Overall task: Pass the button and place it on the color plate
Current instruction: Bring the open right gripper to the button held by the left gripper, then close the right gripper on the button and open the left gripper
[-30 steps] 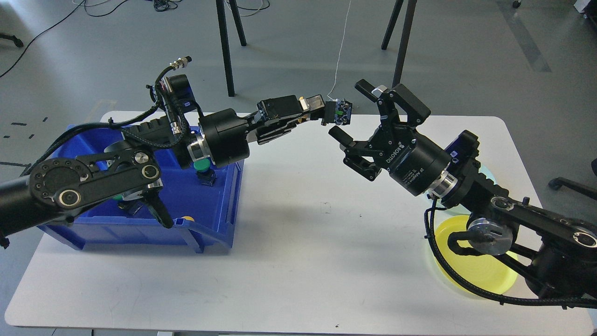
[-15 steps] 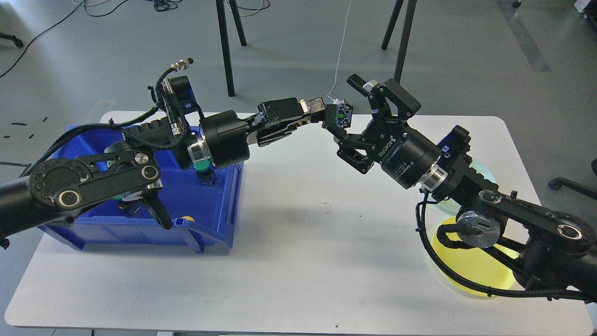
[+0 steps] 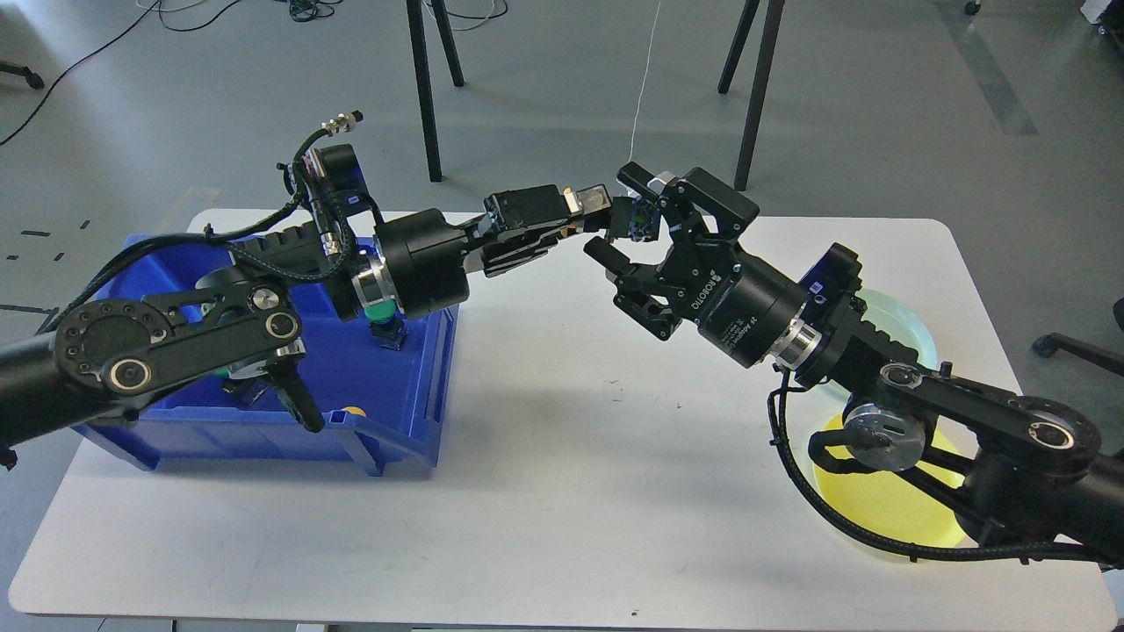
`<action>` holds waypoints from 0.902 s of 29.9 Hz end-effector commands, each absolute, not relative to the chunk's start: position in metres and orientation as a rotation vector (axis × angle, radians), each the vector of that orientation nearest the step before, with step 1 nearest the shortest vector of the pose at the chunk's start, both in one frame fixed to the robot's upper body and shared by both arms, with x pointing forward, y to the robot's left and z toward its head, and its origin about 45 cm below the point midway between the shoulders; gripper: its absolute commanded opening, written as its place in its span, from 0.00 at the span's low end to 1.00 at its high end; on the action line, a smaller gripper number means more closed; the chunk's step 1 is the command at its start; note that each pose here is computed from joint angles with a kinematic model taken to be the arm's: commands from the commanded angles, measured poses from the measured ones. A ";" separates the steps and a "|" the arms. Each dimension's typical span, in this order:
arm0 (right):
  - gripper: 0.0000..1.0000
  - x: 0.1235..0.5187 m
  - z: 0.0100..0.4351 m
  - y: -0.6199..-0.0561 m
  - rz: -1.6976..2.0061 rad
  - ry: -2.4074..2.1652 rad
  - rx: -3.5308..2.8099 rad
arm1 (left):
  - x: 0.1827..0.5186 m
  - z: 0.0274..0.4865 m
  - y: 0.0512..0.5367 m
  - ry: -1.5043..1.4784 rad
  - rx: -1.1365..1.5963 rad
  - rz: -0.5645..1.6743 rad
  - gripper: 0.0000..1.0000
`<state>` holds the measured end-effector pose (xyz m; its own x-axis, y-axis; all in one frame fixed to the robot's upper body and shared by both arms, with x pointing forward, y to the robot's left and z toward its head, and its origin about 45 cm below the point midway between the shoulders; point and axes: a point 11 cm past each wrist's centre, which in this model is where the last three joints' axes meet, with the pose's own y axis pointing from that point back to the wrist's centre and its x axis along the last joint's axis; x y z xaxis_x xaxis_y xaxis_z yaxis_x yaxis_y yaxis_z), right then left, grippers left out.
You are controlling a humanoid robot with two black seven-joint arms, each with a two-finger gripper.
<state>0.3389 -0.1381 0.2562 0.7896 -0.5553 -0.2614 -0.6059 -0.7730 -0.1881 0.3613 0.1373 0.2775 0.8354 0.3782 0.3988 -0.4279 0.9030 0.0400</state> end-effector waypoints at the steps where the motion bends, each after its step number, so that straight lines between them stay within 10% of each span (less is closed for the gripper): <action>1: 0.74 0.340 0.256 -0.142 0.275 0.915 -2.712 | 0.362 0.278 0.138 -0.396 0.129 0.429 0.17; 27: 0.18 0.340 0.254 -0.142 0.259 0.949 -2.708 | 0.360 0.275 0.138 -0.393 0.130 0.433 0.17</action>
